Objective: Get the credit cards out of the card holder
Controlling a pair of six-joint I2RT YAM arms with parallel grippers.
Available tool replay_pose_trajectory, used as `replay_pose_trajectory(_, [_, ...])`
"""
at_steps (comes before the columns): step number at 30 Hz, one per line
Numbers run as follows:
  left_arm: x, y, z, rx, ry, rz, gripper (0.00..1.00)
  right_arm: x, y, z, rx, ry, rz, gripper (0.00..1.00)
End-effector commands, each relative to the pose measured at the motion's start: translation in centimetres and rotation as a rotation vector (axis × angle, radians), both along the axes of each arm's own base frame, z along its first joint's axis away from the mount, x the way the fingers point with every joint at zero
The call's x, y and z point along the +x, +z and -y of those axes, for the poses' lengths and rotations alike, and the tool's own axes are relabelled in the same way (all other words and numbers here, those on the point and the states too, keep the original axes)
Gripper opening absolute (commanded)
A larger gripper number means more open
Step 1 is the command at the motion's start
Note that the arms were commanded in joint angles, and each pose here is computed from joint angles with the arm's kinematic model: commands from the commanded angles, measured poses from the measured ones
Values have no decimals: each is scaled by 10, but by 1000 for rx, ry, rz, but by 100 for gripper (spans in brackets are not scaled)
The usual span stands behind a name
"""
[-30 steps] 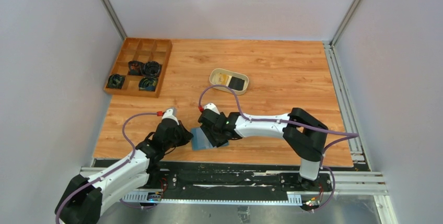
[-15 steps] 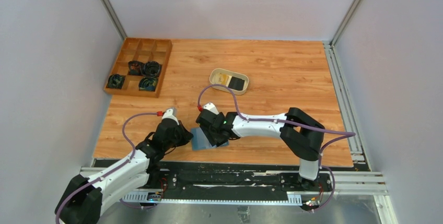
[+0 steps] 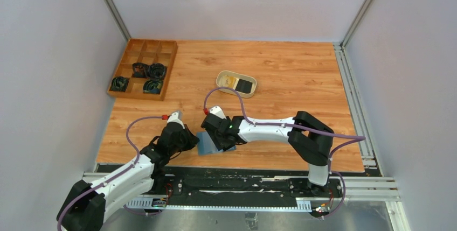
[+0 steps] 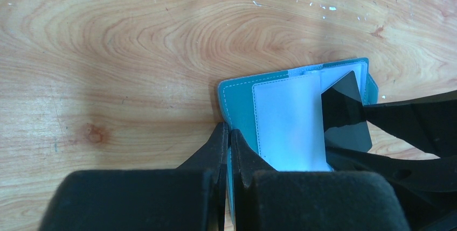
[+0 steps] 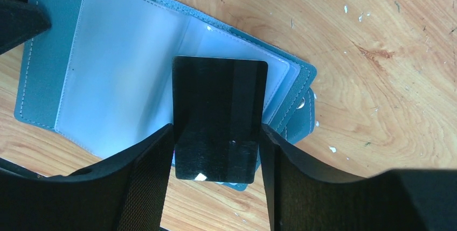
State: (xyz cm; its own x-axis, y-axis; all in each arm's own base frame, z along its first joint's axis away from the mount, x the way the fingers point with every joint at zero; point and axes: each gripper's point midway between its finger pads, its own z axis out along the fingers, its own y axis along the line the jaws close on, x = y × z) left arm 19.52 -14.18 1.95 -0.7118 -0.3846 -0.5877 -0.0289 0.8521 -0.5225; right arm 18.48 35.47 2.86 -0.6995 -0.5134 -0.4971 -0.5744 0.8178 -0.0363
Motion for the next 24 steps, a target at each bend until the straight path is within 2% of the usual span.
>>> replay_pose_trajectory(1, [-6, -11, -8, 45, 0, -29, 0, -19, -37, 32, -165, -10, -60, 58])
replay_pose_trajectory(7, [-6, -11, -8, 44, 1, -27, 0, -16, -31, 35, -167, -16, -43, 55])
replay_pose_trajectory(24, [-6, -11, -8, 41, -2, -26, 0, 4, 33, 32, -62, -45, 40, 55])
